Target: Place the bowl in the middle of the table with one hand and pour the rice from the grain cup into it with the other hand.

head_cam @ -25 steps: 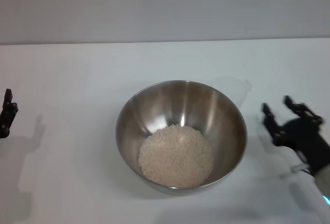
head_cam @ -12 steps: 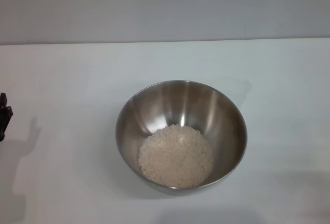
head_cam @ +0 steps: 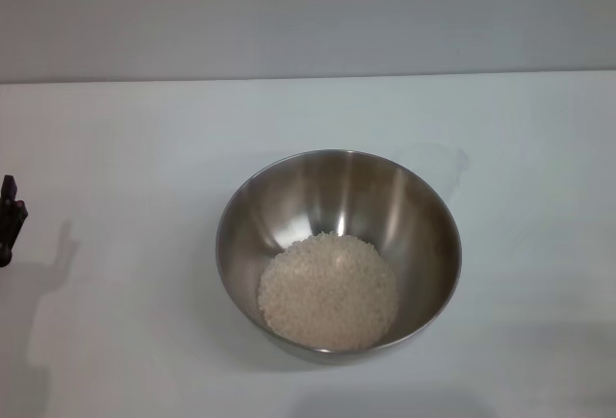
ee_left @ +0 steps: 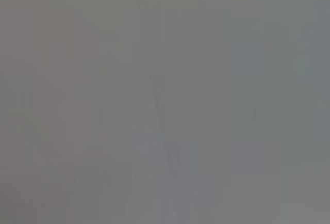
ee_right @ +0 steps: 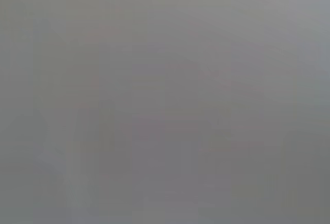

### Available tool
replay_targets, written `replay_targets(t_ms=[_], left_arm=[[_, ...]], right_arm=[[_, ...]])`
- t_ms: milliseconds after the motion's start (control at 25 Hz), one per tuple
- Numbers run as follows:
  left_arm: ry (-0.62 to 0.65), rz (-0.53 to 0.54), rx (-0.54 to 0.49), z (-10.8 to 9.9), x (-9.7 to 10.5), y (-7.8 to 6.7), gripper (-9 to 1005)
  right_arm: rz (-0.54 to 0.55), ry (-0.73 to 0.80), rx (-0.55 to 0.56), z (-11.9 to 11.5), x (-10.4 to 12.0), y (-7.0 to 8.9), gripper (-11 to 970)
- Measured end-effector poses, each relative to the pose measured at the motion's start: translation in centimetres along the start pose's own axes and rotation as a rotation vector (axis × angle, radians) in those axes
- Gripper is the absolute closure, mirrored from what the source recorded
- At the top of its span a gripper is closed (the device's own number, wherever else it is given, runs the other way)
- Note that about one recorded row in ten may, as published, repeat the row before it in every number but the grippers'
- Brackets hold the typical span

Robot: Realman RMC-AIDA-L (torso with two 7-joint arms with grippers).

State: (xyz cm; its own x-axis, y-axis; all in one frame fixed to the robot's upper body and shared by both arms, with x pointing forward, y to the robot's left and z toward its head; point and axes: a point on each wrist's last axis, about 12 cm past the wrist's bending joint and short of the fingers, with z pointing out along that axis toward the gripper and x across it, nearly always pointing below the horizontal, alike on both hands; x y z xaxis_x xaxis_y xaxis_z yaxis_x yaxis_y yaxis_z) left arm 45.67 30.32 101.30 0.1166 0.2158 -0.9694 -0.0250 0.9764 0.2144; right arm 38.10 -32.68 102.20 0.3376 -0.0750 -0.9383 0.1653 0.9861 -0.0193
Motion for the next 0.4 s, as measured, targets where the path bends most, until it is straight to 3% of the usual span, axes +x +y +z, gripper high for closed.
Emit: replay_targets(t_ms=[400], left_arm=[[0.006, -0.036, 0.005, -0.76, 0.34, 0.32, 164]], right_arm=[[-0.015, 0.010, -0.019, 0.28, 0.21, -0.10, 126]])
